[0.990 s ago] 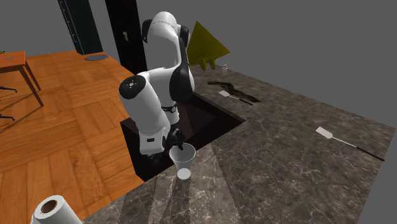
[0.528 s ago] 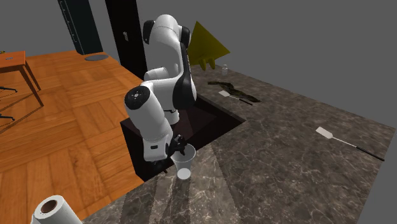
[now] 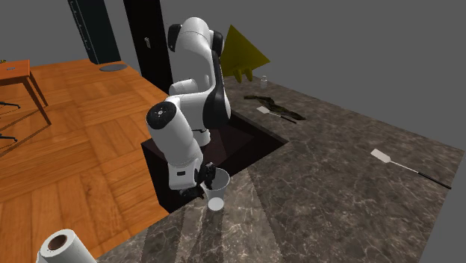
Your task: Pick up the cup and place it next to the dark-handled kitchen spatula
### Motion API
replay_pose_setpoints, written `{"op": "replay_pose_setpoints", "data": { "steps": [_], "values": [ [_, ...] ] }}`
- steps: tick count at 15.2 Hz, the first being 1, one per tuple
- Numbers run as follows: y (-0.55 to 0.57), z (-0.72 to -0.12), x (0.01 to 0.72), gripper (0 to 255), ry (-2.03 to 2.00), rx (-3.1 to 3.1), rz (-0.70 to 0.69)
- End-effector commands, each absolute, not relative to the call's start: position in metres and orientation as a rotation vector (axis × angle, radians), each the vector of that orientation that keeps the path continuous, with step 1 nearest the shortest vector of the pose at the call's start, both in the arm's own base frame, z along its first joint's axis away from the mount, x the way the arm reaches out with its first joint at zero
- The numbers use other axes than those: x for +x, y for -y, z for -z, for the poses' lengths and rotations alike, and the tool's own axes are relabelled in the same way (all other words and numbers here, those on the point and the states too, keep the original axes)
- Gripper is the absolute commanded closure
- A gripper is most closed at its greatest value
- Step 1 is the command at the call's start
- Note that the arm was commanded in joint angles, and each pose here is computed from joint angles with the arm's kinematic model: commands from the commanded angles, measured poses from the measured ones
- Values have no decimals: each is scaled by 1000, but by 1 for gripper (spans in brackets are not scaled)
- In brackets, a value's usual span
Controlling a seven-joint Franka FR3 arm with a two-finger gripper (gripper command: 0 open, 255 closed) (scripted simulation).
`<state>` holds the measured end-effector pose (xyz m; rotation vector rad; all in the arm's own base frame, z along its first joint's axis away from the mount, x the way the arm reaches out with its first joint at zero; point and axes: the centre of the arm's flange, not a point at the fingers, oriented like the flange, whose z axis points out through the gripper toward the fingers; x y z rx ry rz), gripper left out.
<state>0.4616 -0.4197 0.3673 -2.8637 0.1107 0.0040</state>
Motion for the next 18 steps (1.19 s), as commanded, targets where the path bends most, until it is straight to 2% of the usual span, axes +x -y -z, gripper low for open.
{"op": "replay_pose_setpoints", "data": {
  "steps": [1,8,18],
  "values": [
    [420,-367,462,255,-111,-2864,-4],
    [420,-367,462,255,-111,-2864,-4],
    [420,-420,462,255,-111,-2864,-4]
  ]
}}
